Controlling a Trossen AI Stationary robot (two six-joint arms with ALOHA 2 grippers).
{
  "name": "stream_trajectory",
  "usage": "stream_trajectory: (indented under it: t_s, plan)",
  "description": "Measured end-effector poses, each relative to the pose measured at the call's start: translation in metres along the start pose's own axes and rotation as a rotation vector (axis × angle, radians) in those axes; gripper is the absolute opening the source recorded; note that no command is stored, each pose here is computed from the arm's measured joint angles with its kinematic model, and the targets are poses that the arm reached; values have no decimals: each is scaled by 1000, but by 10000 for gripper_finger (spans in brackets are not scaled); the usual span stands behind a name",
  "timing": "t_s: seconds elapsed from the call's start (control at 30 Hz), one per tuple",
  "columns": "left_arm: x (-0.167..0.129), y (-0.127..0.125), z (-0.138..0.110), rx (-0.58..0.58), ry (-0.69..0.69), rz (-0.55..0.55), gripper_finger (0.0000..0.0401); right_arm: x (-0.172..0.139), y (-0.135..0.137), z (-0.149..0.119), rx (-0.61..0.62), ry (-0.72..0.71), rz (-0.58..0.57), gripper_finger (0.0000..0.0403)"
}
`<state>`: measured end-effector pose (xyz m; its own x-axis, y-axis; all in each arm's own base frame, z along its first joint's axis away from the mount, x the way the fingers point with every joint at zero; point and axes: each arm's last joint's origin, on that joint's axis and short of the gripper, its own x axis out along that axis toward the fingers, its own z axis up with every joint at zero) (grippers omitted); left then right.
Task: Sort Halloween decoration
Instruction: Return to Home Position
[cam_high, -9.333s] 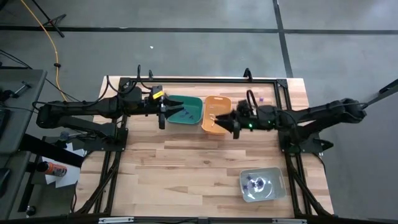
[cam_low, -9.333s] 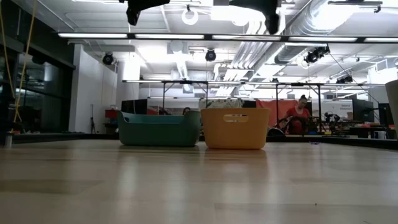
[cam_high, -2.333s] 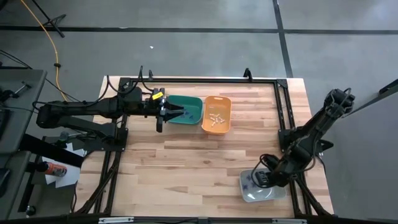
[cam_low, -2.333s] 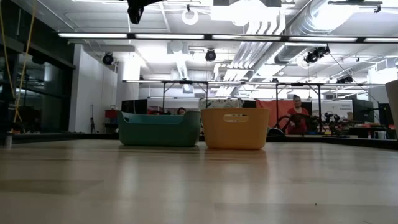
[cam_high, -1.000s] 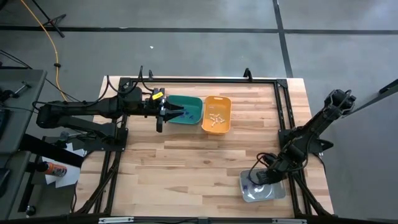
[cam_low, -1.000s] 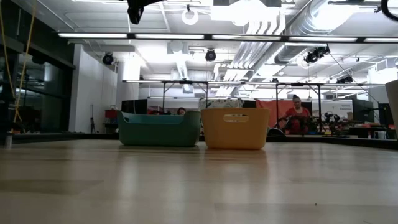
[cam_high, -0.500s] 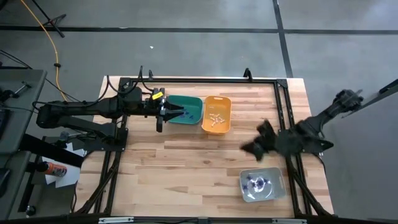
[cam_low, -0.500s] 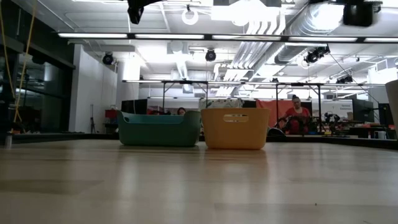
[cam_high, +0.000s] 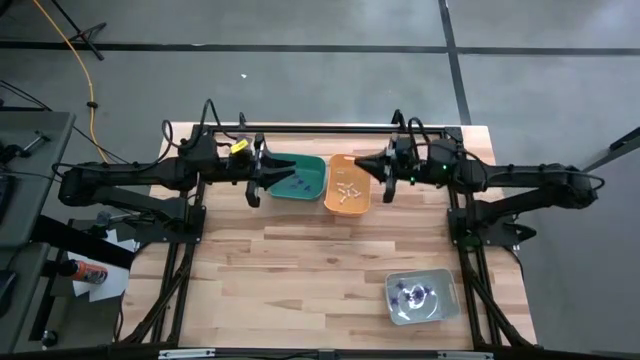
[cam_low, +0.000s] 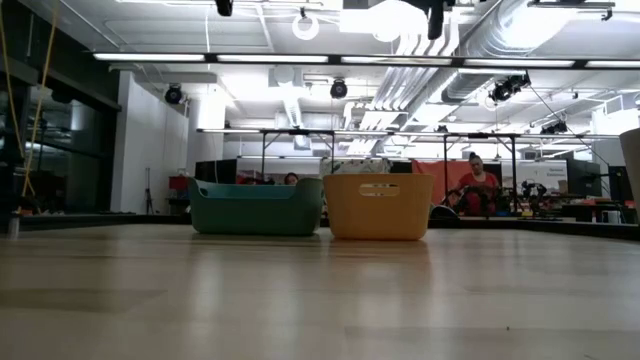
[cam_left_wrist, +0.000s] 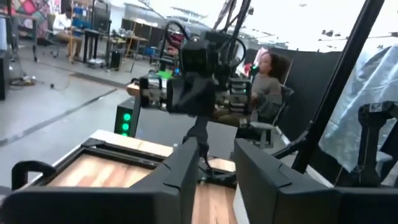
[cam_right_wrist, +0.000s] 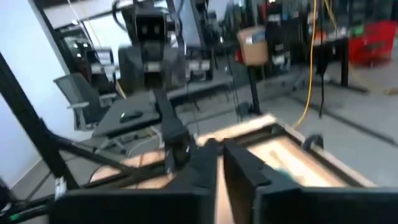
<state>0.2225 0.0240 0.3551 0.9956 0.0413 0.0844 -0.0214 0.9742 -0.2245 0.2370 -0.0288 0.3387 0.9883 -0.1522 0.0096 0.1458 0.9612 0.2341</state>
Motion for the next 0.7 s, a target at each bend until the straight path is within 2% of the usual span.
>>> stream_trajectory:
  t_s: [0.07,0.23,0.33,0.7]
  plan:
    - [0,0,-1,0,9,-1,78,1,-5,3,-16,-21,7,5]
    - [0,-1,-1,16,19,-50,10,1,-6,7,-49,-50,71,4]
    - [0,-1,-1,23,18,-45,8,1,-4,9,-65,-64,117,3]
    - [-8,3,6,11,-15,-27,1,1,-3,8,-61,-54,156,0]
